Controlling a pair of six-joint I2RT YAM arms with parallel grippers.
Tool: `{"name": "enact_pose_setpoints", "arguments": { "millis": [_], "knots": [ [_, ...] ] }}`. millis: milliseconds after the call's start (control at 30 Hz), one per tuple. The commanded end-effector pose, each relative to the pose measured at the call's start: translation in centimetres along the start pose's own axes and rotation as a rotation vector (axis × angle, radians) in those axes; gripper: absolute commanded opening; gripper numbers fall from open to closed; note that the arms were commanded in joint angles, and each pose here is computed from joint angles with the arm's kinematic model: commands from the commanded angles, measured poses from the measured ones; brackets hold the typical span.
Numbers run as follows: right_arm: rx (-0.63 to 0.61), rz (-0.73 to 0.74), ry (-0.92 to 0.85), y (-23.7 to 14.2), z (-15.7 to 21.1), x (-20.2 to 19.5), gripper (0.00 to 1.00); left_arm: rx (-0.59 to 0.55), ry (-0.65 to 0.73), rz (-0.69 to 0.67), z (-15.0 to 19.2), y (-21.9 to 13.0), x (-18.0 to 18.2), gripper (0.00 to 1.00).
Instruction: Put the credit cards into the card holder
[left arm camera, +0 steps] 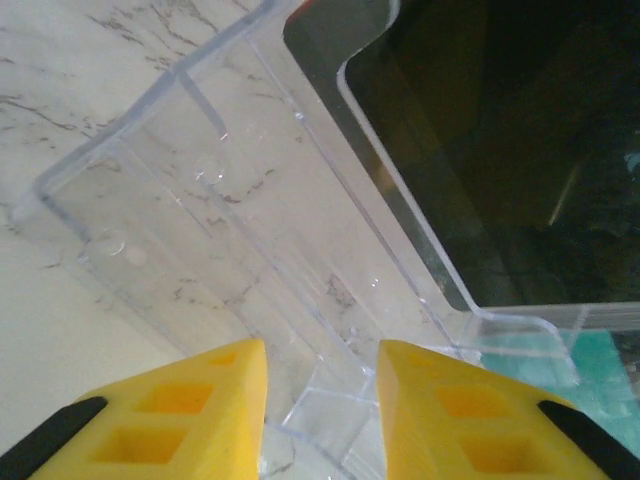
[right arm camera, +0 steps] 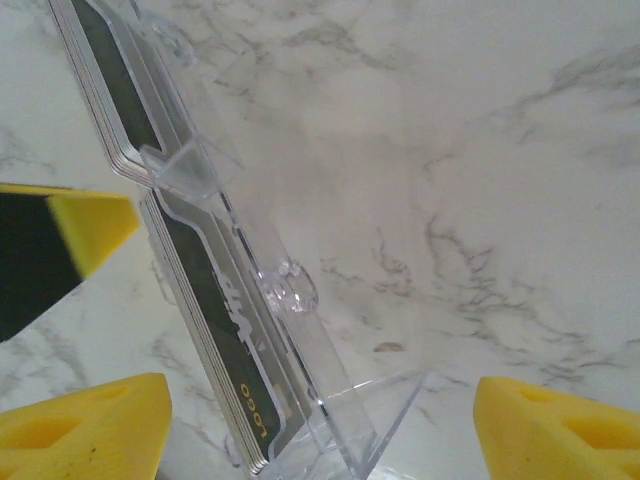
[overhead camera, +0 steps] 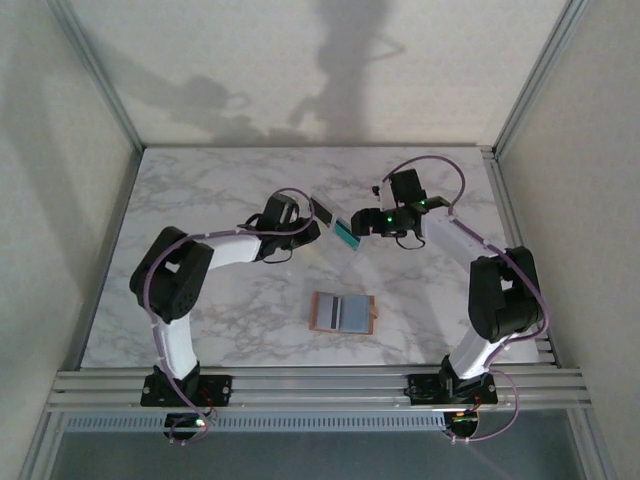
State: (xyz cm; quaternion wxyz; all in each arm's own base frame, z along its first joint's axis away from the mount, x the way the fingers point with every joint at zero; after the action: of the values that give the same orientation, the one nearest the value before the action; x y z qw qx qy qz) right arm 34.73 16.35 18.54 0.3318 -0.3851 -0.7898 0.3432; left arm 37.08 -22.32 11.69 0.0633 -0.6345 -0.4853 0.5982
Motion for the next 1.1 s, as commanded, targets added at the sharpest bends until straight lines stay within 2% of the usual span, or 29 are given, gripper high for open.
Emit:
{"name": "enact_pose_setpoints", "arguments": {
  "millis": [0,167,267,433,567,733,867,1067],
  "knots": [
    [-0.005,0.098,-0.164,-0.6,-2.4,1.1,0.8,-0.044,0.035,0.011,-0.4,-3.2,-0.9,0.35],
    [0.003,0.125,-0.371,0.6,-5.2,3.5,0.83,-0.074,0.02,0.016,0.6,-6.9,-0.2,0.39],
    [0.003,0.142,-0.463,1.8,-6.5,5.0,0.83,-0.083,0.0,0.001,1.4,-8.9,0.9,0.46],
    [0.095,0.197,-0.564,5.6,-7.7,6.3,0.83,-0.126,-0.036,-0.05,2.2,-12.1,3.0,0.54],
    [0.11,0.277,-0.578,7.5,-8.1,6.6,0.83,-0.159,-0.064,-0.09,2.8,-14.1,4.6,0.63],
    [0.14,0.421,-0.626,8.4,-8.4,6.0,0.82,-0.159,-0.084,-0.086,3.9,-15.4,6.0,0.65],
    [0.117,0.52,-0.652,8.1,-8.9,6.0,0.8,-0.158,-0.084,-0.089,4.5,-15.9,6.7,0.66],
    [0.072,0.569,-0.63,7.2,-9.5,6.1,0.76,-0.147,-0.079,-0.096,4.8,-15.9,7.1,0.67]
  ]
}}
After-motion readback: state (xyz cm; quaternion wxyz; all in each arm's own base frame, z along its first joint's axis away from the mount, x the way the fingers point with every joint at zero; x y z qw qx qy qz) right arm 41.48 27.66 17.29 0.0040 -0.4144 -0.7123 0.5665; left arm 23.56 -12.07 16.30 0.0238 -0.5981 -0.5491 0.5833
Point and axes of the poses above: each hand's point on the last joint's axis, 136 mm out from that joint toward the fingers, its own y axis out along the fingers, its own x axis along the line the jaws close on, z = x × y, the point moved 8 cm from there along -y, back along the fingers, and after that the axes turned 12 degrees about -y, right-handed, at the moved point
